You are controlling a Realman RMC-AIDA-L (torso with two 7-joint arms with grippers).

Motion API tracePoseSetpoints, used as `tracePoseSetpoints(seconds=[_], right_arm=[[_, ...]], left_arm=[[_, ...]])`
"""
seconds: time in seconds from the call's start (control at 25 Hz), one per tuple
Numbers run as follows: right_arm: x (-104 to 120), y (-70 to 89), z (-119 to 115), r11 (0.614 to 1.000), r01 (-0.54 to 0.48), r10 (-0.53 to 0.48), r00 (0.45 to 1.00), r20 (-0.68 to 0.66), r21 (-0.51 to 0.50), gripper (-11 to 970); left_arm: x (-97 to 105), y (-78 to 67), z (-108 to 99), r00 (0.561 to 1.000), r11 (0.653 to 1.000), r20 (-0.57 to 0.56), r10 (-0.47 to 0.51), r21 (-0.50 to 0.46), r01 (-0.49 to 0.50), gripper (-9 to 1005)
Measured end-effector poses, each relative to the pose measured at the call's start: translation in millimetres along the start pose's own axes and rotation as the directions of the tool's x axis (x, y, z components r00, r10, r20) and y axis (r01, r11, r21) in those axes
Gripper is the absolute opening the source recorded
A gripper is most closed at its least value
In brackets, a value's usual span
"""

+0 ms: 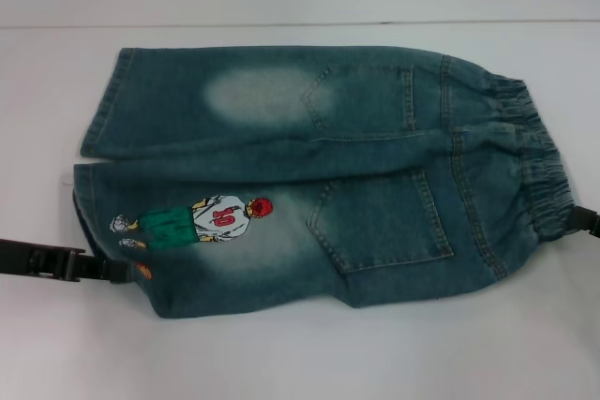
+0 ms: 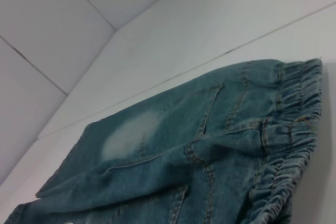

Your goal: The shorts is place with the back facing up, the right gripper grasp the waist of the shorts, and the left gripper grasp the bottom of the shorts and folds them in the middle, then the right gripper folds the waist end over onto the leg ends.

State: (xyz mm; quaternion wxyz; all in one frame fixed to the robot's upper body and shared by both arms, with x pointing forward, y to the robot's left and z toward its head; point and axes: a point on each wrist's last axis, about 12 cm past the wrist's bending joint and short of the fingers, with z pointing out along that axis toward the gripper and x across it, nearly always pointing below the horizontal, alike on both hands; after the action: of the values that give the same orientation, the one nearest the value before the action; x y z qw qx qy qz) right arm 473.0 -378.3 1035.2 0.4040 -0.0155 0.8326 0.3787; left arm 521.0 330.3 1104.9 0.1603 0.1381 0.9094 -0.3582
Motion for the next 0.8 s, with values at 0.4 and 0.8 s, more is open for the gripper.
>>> tracePoseSetpoints(seconds=[0.4,0.8], right_arm=[[-0.5,1.9,-9.6,0.999,0.002,-0.002,1.0,0.007,-0.035,30],[11.1,-0.3,-41.2,0.999,-0.02,0.021,0.999,0.035,-0.031,30]], left_arm=[[11.3,1.8,-11.6,0.996,0.997,0.083,0.033,0.07,-0.039,20],[36.1,3.6,-25.1,0.986,0.989,0.162,0.035,0.137,-0.058,19]])
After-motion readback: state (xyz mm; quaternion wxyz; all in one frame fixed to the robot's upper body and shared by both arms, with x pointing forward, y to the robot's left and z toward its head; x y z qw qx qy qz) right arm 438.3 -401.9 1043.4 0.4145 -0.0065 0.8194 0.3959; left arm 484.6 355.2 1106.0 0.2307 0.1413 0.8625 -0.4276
